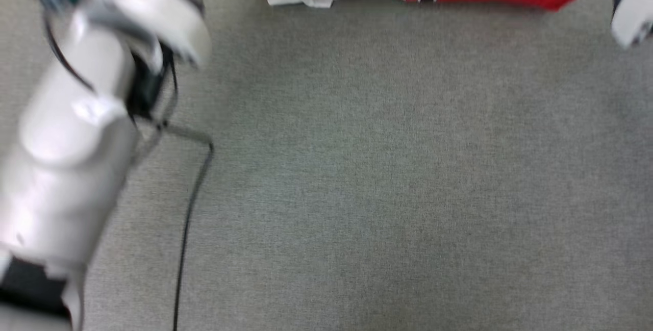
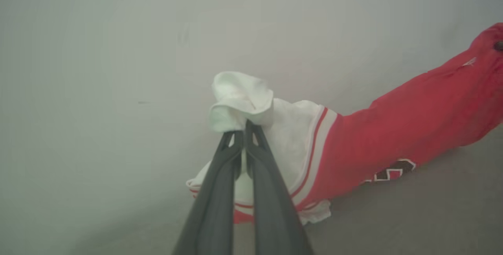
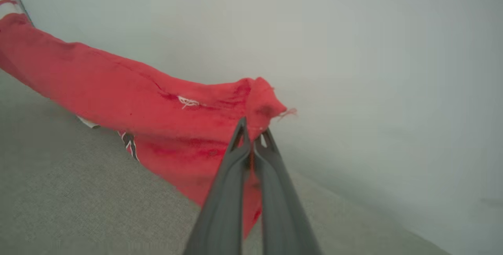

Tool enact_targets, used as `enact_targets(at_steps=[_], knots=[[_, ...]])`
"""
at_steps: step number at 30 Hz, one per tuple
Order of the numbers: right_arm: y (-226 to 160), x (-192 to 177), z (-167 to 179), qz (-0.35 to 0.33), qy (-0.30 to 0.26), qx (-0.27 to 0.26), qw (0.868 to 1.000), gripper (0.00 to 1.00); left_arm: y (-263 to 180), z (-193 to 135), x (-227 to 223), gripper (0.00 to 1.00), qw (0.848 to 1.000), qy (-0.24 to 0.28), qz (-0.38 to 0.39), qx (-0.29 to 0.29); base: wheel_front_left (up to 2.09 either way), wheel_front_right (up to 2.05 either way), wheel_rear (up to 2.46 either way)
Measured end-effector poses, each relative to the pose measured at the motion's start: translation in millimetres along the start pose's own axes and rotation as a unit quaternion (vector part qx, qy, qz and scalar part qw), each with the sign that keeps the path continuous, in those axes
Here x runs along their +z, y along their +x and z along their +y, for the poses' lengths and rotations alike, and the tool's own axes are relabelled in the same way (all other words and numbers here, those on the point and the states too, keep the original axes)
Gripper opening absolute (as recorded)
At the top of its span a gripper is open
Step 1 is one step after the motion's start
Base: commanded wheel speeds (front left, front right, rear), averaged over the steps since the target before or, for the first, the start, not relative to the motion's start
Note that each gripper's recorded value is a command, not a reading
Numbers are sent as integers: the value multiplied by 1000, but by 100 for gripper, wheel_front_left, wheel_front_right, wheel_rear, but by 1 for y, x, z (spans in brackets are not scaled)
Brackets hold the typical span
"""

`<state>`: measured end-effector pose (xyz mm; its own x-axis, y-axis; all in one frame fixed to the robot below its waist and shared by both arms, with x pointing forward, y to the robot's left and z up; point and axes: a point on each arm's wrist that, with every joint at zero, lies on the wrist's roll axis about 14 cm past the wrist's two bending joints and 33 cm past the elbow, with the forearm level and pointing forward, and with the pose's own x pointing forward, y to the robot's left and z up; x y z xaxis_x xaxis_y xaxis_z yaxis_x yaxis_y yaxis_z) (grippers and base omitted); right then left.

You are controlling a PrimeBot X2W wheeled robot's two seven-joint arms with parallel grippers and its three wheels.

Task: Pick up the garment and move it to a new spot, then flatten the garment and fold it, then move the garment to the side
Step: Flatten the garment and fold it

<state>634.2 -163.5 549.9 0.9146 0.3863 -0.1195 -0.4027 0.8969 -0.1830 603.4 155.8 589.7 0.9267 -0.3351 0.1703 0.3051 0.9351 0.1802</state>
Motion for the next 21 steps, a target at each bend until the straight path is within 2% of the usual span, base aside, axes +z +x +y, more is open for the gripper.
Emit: enact_targets(at_steps=[10, 15, 21], knots=[[-66, -63, 41, 71, 38, 38, 996, 0, -108, -34, -55, 0, 994, -56, 94, 22, 0, 0, 0], [-108, -94, 67, 115, 50, 57, 990, 0, -167, -55, -76, 0, 985, -82, 151, 26, 0, 0, 0], [-158, -113, 76, 148, 72, 53, 985, 0, -228, -84, -85, 0, 972, -122, 197, 30, 0, 0, 0]])
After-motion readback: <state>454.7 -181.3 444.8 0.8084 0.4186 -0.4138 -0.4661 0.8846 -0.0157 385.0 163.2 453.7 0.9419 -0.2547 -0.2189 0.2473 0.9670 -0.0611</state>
